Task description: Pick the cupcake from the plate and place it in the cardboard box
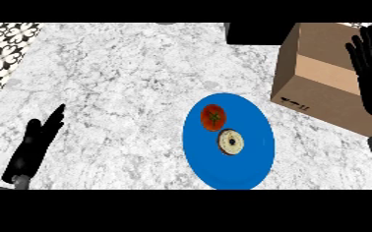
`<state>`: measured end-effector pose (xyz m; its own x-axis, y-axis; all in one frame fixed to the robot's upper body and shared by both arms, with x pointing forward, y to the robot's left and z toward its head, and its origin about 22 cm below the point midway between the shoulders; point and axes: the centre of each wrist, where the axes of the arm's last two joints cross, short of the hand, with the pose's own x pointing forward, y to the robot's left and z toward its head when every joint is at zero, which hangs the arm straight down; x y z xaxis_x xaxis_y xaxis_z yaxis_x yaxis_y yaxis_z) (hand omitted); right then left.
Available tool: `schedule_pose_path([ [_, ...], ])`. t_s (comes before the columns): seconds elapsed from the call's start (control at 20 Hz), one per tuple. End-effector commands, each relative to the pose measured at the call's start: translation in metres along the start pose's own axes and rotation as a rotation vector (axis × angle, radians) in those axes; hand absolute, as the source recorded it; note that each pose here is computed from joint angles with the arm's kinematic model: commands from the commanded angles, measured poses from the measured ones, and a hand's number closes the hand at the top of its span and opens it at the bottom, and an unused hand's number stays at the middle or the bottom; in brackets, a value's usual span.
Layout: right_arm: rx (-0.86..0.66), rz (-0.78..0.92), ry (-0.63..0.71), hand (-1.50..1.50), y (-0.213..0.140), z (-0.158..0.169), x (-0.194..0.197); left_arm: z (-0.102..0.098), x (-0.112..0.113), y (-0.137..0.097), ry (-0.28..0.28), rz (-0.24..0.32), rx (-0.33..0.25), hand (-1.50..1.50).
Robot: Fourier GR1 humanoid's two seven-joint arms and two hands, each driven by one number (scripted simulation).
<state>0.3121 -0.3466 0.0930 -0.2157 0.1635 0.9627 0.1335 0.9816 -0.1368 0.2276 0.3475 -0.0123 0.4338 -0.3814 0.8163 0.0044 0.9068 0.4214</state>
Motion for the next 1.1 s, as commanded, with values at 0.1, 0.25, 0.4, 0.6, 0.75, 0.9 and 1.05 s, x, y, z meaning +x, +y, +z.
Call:
schedule_pose_path([
  [0.1,0.217,-0.024,-0.215,-1.5,0.015,-0.022,0.062,-0.008,0.063,-0.009,-0.355,-0.027,-0.081,0.0],
  [0.25,0.401,-0.027,-0.388,-1.5,0.031,-0.03,0.109,-0.007,0.124,-0.015,-0.669,-0.044,-0.125,0.0],
  [0.4,0.483,0.283,-0.296,-1.5,0.014,-0.013,0.082,-0.01,0.12,-0.038,-0.677,0.004,-0.202,0.0],
  [0.6,0.584,0.325,-0.419,-1.5,0.016,-0.003,0.055,-0.014,0.128,-0.043,-0.706,0.004,-0.224,0.0],
  [0.75,0.687,0.462,-0.526,-1.5,0.017,0.011,0.05,-0.014,0.115,-0.034,-0.698,-0.004,-0.218,0.0],
  [0.9,0.718,0.595,-0.571,-1.5,0.04,-0.009,0.075,-0.014,0.132,-0.04,-0.721,-0.028,-0.217,0.0],
  [1.05,0.824,0.729,-0.5,-1.5,0.033,0.02,0.076,-0.008,0.121,-0.042,-0.713,-0.004,-0.212,0.0],
])
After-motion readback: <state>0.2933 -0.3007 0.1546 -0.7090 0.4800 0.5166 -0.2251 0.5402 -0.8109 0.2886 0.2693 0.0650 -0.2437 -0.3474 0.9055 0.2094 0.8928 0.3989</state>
